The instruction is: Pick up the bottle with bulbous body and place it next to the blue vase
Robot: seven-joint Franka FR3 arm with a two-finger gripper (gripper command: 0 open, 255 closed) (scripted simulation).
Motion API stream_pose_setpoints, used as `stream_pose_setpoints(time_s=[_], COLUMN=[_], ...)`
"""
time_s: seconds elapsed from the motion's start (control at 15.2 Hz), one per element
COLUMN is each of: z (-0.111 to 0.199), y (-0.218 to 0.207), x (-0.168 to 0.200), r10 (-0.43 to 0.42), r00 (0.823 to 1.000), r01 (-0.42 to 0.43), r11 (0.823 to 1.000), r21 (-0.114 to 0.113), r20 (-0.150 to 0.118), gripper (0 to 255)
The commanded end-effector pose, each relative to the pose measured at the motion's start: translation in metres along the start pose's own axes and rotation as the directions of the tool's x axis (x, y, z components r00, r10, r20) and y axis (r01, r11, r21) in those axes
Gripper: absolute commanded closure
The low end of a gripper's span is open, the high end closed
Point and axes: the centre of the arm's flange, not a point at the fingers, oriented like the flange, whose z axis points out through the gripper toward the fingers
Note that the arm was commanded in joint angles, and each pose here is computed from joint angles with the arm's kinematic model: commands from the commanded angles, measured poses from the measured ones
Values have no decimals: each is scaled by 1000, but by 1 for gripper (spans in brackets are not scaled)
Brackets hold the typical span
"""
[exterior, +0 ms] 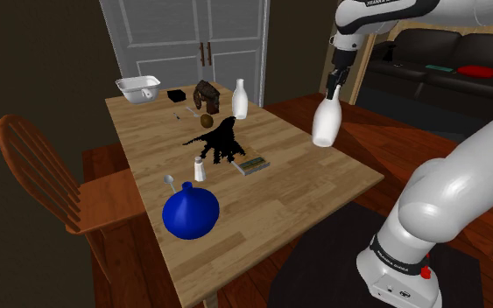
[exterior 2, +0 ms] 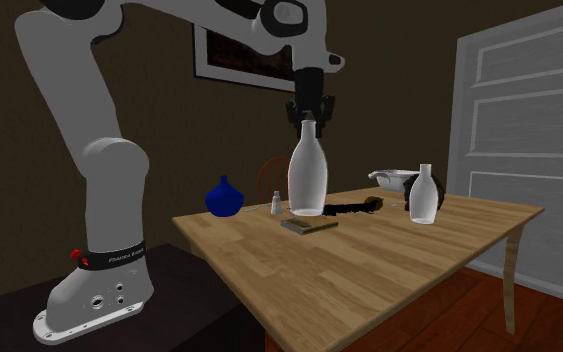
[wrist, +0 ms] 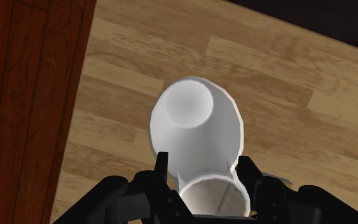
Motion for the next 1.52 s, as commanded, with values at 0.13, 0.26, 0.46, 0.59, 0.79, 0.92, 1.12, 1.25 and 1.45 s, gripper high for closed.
stream_pose_setpoints(time_s=[0.13,0.26,0.46,0.59,0.79,0.92,1.12,1.25,1.45], z=[-22,-32,-48,-59,-74,-85,-101,-111,-127], y=[0,0,0,0,-1,-1,-1,-1,-1], x=[0,0,1,1,2,2,3,3,4], r10=[0,0,0,0,0,0,0,0,0], r00=[1000,1000,1000,1000,1000,1000,1000,1000,1000], r01=[0,0,0,0,0,0,0,0,0], r11=[1000,1000,1000,1000,1000,1000,1000,1000,1000], r21=[0,0,0,0,0,0,0,0,0], r20=[0,0,0,0,0,0,0,0,0], gripper=[255,255,255,255,255,255,255,255,255])
